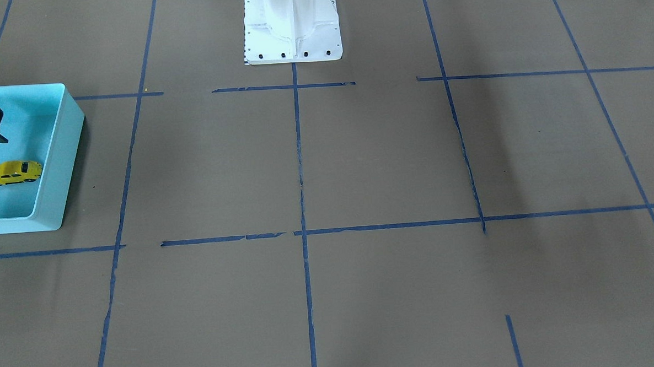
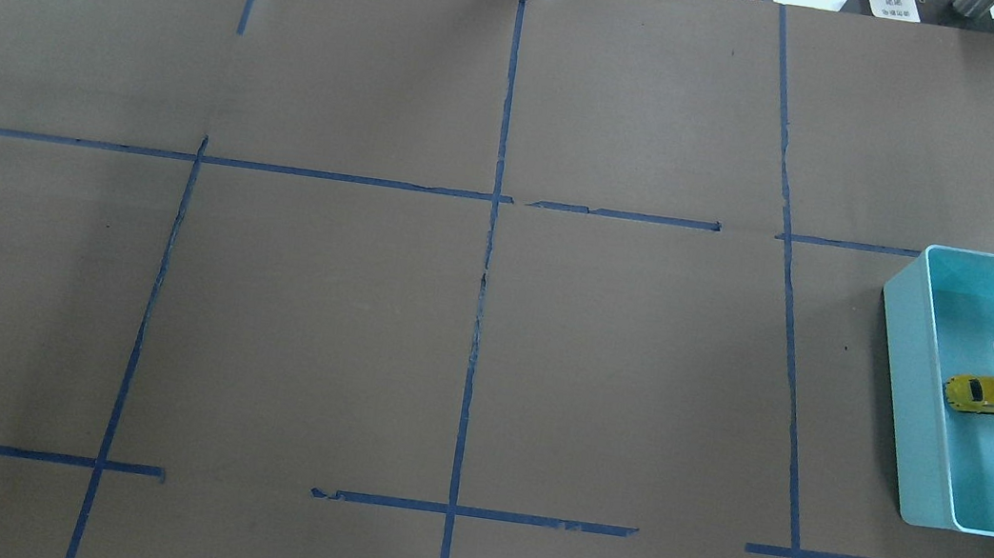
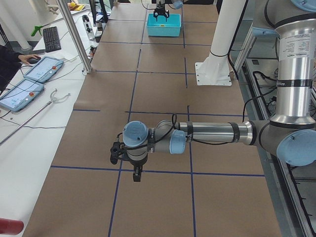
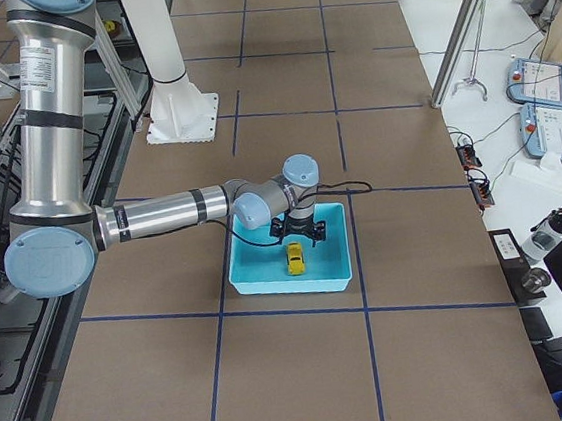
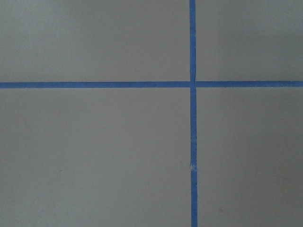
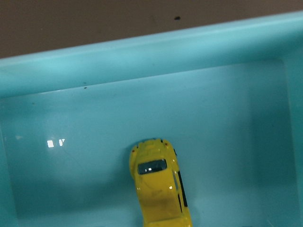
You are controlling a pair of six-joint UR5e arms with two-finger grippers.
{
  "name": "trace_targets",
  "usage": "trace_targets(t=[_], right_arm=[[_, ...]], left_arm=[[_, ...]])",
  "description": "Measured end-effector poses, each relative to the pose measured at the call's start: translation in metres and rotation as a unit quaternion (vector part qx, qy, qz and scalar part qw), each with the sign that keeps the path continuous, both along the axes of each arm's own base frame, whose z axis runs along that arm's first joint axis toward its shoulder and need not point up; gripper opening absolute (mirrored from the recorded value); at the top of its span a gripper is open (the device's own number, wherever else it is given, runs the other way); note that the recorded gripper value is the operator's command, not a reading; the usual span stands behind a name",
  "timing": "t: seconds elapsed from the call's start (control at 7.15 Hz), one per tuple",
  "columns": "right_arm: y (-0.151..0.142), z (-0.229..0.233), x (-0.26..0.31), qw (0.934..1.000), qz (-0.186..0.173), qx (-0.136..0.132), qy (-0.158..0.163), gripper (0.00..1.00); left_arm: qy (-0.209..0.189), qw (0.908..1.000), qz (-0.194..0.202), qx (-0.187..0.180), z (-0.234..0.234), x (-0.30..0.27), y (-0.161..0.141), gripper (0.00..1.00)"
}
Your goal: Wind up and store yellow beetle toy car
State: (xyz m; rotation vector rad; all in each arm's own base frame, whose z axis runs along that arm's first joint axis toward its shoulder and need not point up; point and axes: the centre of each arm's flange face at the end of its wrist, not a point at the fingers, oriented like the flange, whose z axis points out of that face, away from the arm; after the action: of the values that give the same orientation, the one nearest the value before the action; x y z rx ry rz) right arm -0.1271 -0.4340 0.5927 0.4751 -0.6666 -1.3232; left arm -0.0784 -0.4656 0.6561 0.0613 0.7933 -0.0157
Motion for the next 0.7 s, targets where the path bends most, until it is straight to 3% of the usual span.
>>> trace_targets(t=[0.14,0.42,0.7], right_arm=[[-0.005,0.004,0.03,0.9991,0.03,-0.03,-0.006,1.0],[-0.008,0.012,0.079,0.995,0.082,-0.056,-0.008,1.0],[-0.001,0.024,0.119,0.9865,0.125,-0.105,-0.01,1.0]], left_arm=[[0.0,1.0,0.0,0.001,-0.001,0.0,-0.001,1.0],[0.0,1.0,0.001,0.01,-0.012,0.0,-0.01,1.0],[0.001,0.9997,0.001,0.024,-0.028,0.0,-0.022,1.0]])
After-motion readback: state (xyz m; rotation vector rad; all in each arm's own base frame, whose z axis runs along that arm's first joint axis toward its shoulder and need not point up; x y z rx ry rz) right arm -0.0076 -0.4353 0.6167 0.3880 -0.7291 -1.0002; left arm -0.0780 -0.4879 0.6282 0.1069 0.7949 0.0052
